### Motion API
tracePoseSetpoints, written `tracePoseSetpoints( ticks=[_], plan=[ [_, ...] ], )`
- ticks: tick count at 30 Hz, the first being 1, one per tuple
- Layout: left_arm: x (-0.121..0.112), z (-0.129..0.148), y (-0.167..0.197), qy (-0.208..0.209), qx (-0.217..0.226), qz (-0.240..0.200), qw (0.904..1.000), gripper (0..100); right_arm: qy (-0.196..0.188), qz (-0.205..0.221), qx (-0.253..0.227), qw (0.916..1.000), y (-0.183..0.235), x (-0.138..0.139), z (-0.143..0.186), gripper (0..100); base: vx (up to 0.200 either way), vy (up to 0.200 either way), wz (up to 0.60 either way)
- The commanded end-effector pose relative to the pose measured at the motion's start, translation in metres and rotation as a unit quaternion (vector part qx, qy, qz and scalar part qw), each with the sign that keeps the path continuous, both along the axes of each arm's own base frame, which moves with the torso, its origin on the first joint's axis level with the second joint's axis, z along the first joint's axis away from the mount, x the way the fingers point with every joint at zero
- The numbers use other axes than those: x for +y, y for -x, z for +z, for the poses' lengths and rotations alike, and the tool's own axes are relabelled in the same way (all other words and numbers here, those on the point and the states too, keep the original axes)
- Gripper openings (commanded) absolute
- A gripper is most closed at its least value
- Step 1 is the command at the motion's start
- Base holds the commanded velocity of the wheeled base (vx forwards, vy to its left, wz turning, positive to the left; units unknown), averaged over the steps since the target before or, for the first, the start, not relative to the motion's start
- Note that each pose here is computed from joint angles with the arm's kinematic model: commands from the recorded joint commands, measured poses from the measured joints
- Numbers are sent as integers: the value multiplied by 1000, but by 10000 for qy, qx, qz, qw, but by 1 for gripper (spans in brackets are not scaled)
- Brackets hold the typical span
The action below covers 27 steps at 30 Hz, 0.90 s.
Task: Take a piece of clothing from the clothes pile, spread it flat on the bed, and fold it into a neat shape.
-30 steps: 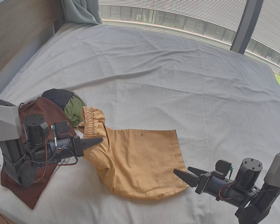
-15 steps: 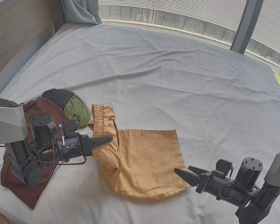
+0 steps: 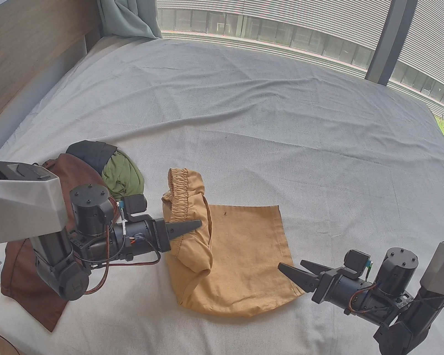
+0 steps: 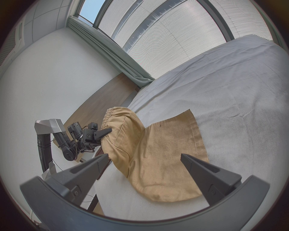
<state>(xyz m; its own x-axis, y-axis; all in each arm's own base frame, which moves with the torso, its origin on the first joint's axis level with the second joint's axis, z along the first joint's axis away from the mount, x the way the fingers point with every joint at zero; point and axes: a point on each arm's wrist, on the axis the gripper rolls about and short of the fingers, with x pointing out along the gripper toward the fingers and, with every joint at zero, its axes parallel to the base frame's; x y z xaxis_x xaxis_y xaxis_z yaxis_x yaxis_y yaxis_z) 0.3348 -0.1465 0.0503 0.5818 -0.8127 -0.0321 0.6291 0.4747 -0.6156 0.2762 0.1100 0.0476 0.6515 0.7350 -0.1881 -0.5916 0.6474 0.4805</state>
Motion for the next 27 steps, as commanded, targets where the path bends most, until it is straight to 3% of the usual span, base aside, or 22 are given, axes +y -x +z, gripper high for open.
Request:
tracePoseSetpoints(
  ticks=[1,7,19,27],
  plan=[
    [-9,-12,-5,7,114,-69,9999,0,-21,-67,-68,10000,-3,-3,2,100,0,0,0],
    [-19,-8,-8,271,269,-145,9992,0,74,-118,-178,9997,-5,-5,2,100,0,0,0],
    [-44,-23,-15,289,407,-369,9981,0,80,-280,-305,9991,-12,-13,6,100,0,0,0],
    [-62,-20,-15,508,642,-578,9950,0,51,-368,-359,9987,-16,-17,8,100,0,0,0]
  ],
)
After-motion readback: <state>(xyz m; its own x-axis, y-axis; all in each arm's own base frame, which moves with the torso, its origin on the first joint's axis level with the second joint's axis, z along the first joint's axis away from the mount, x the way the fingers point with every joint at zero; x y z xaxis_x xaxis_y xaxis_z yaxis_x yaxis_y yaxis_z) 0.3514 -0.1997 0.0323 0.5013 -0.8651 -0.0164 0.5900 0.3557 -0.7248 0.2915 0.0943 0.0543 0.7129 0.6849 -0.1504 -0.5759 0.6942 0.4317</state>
